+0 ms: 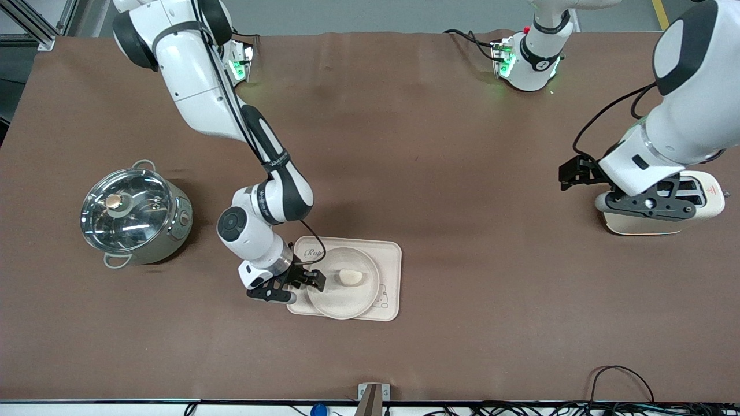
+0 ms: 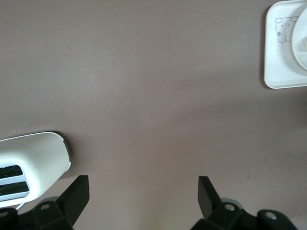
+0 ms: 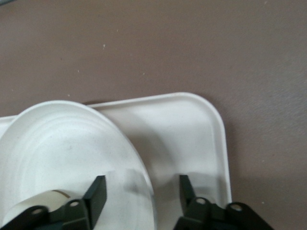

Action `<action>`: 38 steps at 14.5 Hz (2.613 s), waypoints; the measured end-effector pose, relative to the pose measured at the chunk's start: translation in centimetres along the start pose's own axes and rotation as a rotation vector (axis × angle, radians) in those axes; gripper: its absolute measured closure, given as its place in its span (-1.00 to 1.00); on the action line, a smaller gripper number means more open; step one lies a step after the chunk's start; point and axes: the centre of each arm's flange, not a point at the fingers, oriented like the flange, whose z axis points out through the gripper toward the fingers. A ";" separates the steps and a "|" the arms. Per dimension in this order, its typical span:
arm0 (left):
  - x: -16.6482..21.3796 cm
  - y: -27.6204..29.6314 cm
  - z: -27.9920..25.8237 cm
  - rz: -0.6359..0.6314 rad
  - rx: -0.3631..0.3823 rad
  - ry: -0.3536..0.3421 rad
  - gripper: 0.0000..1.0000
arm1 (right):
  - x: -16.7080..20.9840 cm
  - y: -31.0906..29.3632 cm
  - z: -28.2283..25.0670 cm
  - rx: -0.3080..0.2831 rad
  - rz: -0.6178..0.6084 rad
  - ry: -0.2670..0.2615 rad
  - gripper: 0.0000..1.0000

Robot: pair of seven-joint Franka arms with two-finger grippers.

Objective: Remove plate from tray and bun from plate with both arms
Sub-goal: 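Lift the plate with bun off the tray with the right gripper, then set the plate down with the right gripper while the left gripper approaches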

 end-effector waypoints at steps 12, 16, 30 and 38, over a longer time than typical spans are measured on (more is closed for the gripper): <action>0.2 -1.1 0.5 -0.018 -0.002 -0.008 -1.00 | -1.1 -4.0 -3.7 0.049 -0.058 -0.075 0.90; 0.2 -1.1 0.5 -0.018 -0.002 -0.008 -1.00 | -6.1 -5.9 -8.1 0.107 -0.056 -0.084 0.90; 0.8 0.5 1.0 0.009 -0.006 0.011 -1.00 | -26.5 -6.9 -5.6 0.150 -0.050 -0.015 0.11; 3.8 5.8 6.2 0.024 -0.025 0.024 -1.00 | -12.9 -3.8 -9.6 0.121 -0.059 -0.150 -1.00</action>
